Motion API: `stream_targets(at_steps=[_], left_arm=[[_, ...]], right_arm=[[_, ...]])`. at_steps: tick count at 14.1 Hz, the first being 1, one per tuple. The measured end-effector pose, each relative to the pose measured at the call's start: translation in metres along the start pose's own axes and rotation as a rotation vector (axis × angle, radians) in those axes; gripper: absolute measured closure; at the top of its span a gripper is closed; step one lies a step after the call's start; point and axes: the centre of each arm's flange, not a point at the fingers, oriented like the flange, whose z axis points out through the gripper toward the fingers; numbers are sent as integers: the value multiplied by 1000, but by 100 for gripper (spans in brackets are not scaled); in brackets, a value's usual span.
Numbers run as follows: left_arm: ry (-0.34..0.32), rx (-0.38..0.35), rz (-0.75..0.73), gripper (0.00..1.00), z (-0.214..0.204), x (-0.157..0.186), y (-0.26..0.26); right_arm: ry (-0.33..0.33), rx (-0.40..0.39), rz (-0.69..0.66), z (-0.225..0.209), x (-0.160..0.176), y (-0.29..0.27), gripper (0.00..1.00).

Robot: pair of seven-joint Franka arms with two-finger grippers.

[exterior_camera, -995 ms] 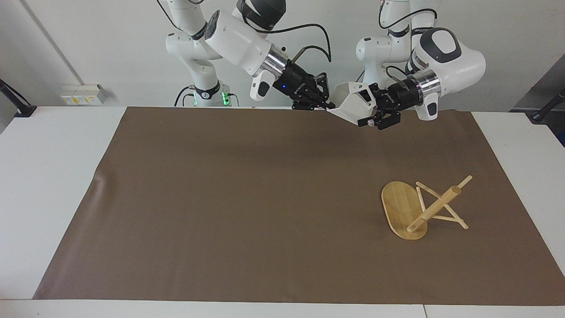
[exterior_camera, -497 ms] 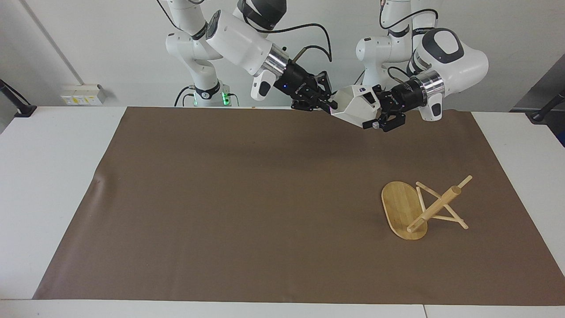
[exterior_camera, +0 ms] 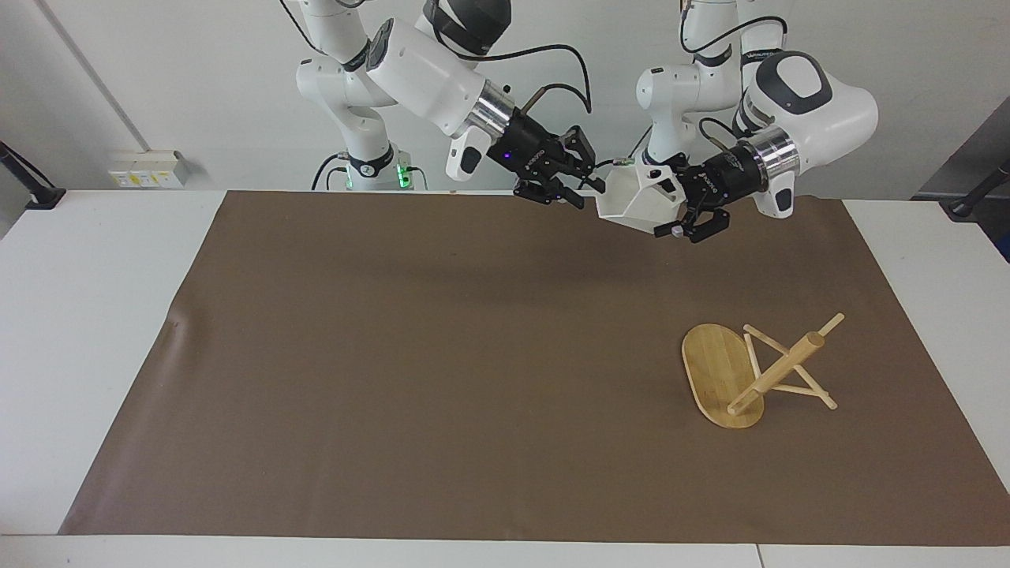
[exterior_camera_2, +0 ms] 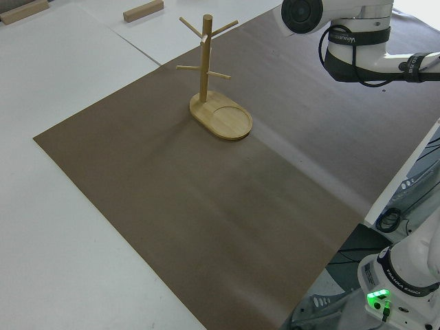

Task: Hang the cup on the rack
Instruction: 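Close the left gripper on the mug and open the right gripper, then raise the mug with the left gripper while the right gripper withdraws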

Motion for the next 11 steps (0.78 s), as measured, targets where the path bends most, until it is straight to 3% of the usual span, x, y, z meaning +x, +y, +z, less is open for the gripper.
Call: stream_targets(at_steps=[5,7,9,11], left_arm=[[106,-21,-37,25,-5,11,4],[163,-62,-101,25,-9,18,8],[183,-98,-178,25,-11,22,12],[216,-164,-272,25,-14,31,16]], right_arm=[[58,-117,-34,-15,24,33,44],[93,-210,-40,-32,45,64,30],[102,-323,-39,-53,63,101,24],[93,-472,-44,-81,79,139,6]])
